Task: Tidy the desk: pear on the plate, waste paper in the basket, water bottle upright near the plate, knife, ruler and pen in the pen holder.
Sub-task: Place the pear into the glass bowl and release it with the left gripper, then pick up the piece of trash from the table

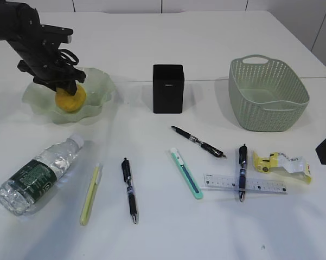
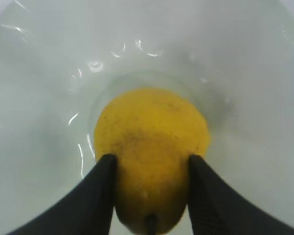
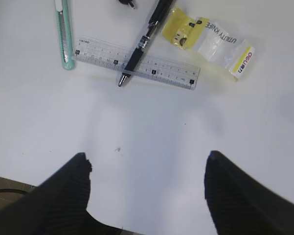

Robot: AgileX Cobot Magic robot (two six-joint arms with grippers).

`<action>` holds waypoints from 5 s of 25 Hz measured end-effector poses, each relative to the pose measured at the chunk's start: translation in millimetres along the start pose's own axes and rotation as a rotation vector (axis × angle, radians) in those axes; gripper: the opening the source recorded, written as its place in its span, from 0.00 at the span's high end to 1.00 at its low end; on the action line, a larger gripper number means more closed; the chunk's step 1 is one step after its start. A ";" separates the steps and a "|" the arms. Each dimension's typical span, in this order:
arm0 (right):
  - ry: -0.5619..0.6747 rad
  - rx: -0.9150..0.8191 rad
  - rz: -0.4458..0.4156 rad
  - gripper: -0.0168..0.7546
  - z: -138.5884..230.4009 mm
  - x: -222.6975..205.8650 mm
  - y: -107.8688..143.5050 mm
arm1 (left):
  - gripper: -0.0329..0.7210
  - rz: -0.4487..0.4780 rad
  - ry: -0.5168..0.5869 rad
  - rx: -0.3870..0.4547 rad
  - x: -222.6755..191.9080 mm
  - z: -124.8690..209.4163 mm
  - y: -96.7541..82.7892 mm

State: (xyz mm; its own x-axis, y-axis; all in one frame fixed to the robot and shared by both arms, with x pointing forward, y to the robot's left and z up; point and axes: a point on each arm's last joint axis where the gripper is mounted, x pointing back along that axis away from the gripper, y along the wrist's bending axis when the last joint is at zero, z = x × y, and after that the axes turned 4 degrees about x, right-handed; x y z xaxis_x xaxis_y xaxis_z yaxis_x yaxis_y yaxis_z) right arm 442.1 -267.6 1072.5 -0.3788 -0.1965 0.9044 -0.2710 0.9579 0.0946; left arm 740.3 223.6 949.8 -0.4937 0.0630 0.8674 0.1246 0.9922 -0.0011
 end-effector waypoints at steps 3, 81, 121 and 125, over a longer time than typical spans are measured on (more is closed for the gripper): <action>0.000 0.000 0.000 0.28 0.0 0.0 0.0 | 0.53 0.000 0.008 0.000 -1.8 1.2 0.0; 0.267 0.322 0.147 0.28 -83.1 -63.6 -11.7 | 0.34 -0.001 0.127 0.261 230.3 161.7 51.5; 0.471 0.820 0.057 0.28 -94.5 -206.2 -48.6 | 0.34 0.001 0.085 0.265 227.2 160.5 51.1; 0.471 0.825 0.053 0.28 -93.1 -214.5 -49.5 | 0.34 0.000 0.083 0.265 227.2 160.3 51.2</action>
State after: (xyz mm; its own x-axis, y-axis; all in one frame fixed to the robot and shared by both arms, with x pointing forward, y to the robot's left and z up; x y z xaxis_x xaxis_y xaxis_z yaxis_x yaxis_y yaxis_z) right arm 619.2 -253.3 912.6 -0.0613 0.1203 0.9908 -0.8711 0.4781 -0.1119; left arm 496.5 306.0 1067.0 -0.4200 0.0653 0.9052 -0.1099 0.9864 -0.1221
